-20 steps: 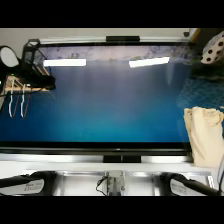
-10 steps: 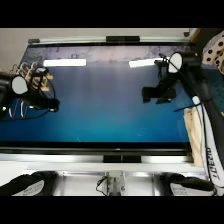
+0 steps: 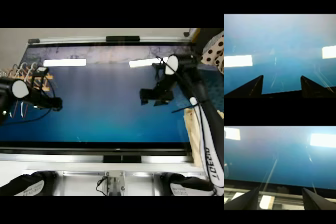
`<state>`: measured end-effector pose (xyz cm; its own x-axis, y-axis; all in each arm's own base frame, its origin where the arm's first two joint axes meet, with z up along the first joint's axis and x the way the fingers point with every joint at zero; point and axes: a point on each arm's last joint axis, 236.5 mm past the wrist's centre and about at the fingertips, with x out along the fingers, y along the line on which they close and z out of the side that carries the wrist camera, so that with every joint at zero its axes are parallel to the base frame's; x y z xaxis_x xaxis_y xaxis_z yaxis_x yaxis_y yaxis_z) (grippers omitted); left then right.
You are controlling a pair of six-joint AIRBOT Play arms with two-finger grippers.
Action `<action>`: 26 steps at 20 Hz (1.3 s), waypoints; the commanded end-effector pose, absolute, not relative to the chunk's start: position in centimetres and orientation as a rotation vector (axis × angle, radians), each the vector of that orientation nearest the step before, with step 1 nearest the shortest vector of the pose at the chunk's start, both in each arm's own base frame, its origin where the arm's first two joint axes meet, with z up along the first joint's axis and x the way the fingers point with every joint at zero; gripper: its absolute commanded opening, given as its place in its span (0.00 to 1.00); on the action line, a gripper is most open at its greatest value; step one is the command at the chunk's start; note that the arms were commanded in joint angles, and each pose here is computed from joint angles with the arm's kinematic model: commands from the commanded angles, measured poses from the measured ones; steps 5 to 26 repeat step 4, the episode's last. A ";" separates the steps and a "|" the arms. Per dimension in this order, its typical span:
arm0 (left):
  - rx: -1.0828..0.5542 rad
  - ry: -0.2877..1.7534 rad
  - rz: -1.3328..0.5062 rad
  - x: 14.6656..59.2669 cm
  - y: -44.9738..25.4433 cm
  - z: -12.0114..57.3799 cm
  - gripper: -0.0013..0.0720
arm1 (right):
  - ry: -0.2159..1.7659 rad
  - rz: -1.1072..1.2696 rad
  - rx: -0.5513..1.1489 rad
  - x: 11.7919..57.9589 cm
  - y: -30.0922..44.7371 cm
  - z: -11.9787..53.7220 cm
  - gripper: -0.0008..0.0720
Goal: Fold the shirts.
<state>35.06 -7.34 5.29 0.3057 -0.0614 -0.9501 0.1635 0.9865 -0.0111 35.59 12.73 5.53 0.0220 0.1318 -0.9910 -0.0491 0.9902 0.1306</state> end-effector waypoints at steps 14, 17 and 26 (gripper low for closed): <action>0.084 1.237 -0.155 35.3 -7.6 5.4 0.75 | 1.545 0.140 0.066 35.5 12.8 5.5 0.89; 0.084 1.237 -0.155 35.3 -7.6 5.4 0.75 | 1.545 0.140 0.066 35.5 12.8 5.5 0.89; 0.084 1.237 -0.155 35.3 -7.6 5.4 0.75 | 1.545 0.140 0.066 35.5 12.8 5.5 0.89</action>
